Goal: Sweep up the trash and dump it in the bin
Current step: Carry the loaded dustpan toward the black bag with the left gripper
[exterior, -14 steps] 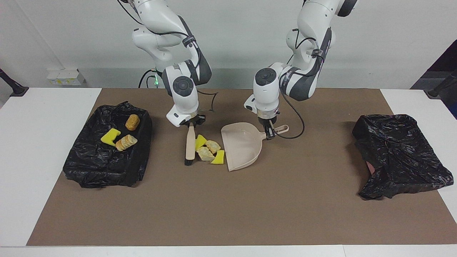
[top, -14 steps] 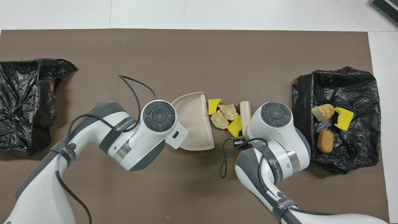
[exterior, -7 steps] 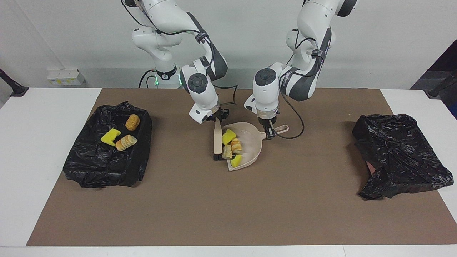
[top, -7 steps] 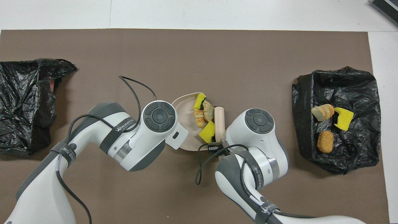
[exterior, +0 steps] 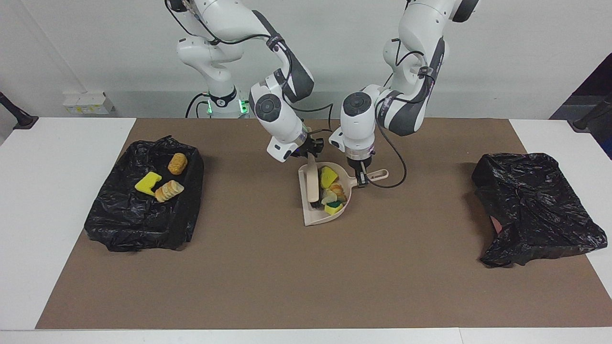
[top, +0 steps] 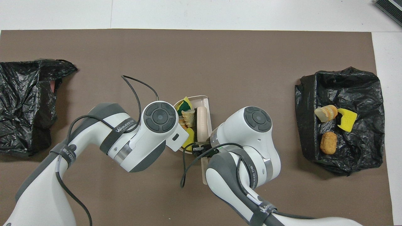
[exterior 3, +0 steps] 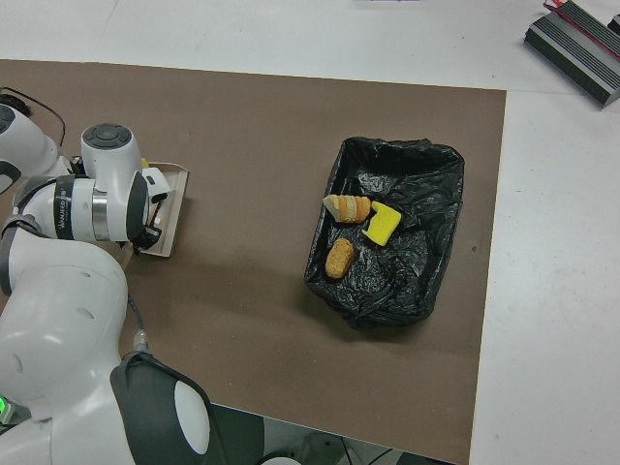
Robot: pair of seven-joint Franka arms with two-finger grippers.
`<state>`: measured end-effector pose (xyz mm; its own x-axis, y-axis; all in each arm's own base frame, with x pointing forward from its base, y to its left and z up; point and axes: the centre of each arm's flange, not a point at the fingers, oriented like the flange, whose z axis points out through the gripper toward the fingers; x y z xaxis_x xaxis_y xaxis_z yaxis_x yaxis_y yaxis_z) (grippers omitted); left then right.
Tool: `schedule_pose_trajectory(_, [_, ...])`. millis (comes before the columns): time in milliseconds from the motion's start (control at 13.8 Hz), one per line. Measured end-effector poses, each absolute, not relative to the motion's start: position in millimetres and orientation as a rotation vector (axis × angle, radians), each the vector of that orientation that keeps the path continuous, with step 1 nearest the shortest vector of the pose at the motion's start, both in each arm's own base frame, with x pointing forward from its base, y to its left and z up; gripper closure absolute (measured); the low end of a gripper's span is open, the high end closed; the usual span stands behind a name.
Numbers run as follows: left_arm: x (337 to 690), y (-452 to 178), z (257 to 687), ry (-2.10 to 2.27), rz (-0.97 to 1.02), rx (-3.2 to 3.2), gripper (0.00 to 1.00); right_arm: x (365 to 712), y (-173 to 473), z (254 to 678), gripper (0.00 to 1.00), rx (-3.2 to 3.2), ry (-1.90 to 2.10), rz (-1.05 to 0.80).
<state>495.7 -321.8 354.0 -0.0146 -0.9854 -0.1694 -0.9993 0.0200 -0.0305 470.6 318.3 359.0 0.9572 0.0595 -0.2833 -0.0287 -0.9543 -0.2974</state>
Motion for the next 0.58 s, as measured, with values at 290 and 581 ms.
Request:
schedule_pose_trajectory(290, [501.5, -312.5, 354.9, 2.168, 0.148, -2.097, 0.68, 449.1, 291.4, 422.4, 0.74, -3.010, 0.018, 0.420])
schedule_pose_trajectory(581, [519.5, -276.9, 374.7, 2.223, 0.118, -2.087, 0.68, 410.9, 282.0, 447.2, 0.74, -3.084, -0.016, 0.459])
